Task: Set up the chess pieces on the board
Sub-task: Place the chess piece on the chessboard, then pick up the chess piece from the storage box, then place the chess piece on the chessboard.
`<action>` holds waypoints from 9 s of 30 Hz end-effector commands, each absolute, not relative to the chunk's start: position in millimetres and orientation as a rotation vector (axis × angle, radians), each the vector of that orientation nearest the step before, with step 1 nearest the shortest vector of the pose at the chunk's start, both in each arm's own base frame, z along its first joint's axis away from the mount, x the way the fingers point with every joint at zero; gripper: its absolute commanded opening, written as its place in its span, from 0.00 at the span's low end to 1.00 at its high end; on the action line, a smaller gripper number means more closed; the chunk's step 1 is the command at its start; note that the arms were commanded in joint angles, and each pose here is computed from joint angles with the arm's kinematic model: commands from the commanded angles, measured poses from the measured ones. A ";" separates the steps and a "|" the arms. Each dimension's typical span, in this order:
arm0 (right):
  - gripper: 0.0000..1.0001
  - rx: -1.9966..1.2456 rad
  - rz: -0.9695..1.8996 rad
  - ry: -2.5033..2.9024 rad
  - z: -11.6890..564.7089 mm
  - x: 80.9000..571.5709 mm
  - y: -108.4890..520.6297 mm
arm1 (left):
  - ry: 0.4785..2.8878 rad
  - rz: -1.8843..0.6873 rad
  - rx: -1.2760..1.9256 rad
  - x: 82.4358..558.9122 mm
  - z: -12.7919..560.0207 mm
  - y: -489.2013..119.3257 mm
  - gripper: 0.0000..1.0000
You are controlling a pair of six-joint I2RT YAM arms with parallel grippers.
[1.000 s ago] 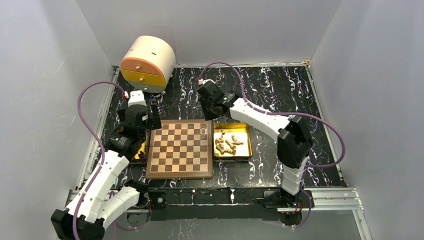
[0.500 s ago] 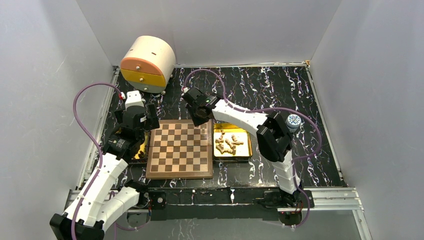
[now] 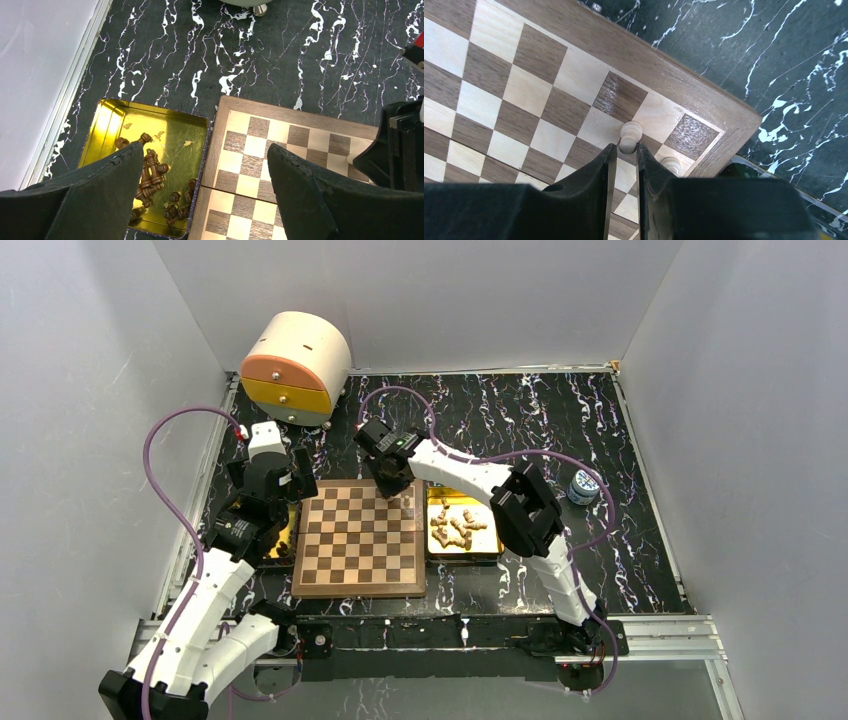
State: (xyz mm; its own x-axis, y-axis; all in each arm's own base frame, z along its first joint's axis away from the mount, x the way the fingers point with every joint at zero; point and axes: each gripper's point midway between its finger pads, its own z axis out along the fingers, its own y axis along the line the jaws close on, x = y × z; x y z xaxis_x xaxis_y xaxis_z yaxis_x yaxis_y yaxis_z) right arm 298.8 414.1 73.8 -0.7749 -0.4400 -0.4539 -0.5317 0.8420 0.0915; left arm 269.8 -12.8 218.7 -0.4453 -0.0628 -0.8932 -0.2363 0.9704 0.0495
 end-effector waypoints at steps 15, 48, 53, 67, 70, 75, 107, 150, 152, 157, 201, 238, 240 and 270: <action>0.23 -0.741 0.315 2.573 93.5 297.2 422.0 | 1.970 0.197 -0.248 269.5 238.2 -9.1 0.91; 0.23 -0.700 0.242 2.641 80.3 284.0 400.7 | 1.986 0.190 -0.235 272.2 234.4 -12.4 0.91; 0.23 -0.694 0.232 2.644 80.5 284.4 400.8 | 1.986 0.187 -0.234 272.6 234.5 -13.0 0.91; 0.21 -0.666 0.215 2.648 86.3 283.3 395.3 | 1.985 0.177 -0.229 272.6 234.5 -14.4 0.91; 0.21 -0.659 0.198 2.643 88.1 284.7 392.7 | 1.985 0.176 -0.228 272.7 234.9 -14.7 0.91; 0.21 -0.651 0.201 2.645 90.4 283.9 392.3 | 1.987 0.178 -0.226 272.8 233.9 -14.5 0.91; 0.31 -0.639 0.253 2.648 90.5 280.6 396.7 | 1.989 0.175 -0.224 273.5 233.7 -15.3 0.91; 0.32 -0.140 0.265 2.613 116.3 252.0 195.0 | 2.326 -0.485 0.459 307.4 200.0 -241.0 0.48; 0.31 -0.105 0.272 2.587 121.8 254.9 185.9 | 2.343 -0.478 0.543 305.5 191.8 -261.9 0.44; 0.31 -0.033 0.300 2.506 139.9 255.7 167.0 | 2.308 -0.447 0.936 293.4 168.6 -306.2 0.42; 0.30 0.181 0.330 2.134 226.7 244.3 118.1 | 2.282 -0.271 1.858 263.5 52.8 -320.6 0.33; 0.30 0.166 0.347 2.162 214.7 245.1 124.5 | 2.270 -0.243 1.584 280.0 109.4 -327.9 0.09; 0.30 0.172 0.347 2.154 216.8 245.0 123.2 | 2.293 -0.230 1.520 284.0 116.2 -322.5 0.08; 0.31 0.027 0.492 2.304 169.4 242.9 164.4 | 2.714 -0.103 0.499 306.3 112.5 -169.6 0.08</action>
State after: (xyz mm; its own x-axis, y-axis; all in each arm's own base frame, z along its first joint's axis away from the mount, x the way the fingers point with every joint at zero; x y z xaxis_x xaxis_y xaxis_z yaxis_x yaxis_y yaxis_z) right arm 238.4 149.6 164.7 -0.7122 0.1702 -0.6811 -0.0721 0.9473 0.3121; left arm 313.4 -173.1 112.6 -0.8508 0.3723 -0.3708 0.3912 0.9199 0.0259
